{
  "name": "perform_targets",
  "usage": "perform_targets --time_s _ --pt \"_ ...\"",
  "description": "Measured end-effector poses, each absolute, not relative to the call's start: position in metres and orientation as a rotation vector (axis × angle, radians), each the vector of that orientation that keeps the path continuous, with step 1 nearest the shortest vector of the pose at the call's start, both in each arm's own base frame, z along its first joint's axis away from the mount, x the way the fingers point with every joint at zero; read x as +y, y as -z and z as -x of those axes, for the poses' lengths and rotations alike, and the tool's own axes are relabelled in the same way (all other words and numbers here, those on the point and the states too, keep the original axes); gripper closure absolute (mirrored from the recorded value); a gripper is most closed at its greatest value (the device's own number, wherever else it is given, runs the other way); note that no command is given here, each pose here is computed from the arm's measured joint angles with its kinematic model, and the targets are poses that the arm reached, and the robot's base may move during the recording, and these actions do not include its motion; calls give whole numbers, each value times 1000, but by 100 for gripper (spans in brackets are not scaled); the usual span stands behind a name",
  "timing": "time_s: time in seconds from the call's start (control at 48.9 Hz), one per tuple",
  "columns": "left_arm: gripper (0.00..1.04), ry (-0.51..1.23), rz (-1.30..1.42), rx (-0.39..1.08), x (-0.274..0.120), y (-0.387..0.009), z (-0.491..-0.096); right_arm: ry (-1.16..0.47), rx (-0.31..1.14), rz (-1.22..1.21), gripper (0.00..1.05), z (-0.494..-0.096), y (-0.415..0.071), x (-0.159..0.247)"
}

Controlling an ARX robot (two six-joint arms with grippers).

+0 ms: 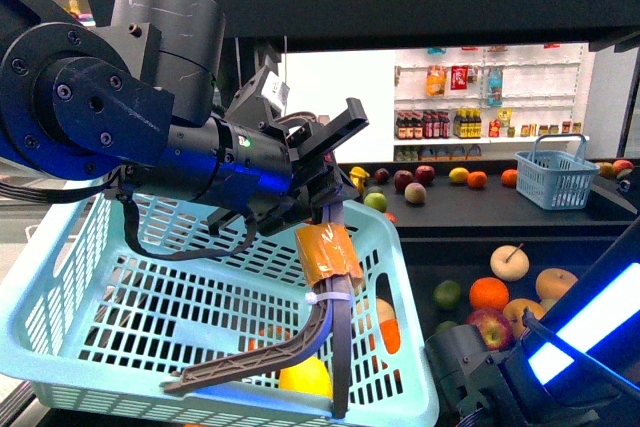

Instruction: Pick lemon from shelf

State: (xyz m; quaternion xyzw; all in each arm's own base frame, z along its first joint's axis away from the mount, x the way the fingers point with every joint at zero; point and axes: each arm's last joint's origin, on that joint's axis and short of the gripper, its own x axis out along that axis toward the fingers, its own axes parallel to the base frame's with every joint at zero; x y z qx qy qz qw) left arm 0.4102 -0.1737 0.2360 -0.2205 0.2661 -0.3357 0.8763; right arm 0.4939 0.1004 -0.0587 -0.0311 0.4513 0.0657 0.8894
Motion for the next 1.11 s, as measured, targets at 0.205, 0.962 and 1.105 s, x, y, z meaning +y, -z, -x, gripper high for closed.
perform_targets --time_s 0.205,0.962,1.105 --pt "87 701 460 555 -174 -236 -410 -138 939 65 53 -494 59 101" --pt "87 707 464 558 -174 -236 -410 -3 785 37 55 -457 -51 11" --pt "87 704 463 557 -174 -236 -410 -22 664 -21 55 -448 -115 0"
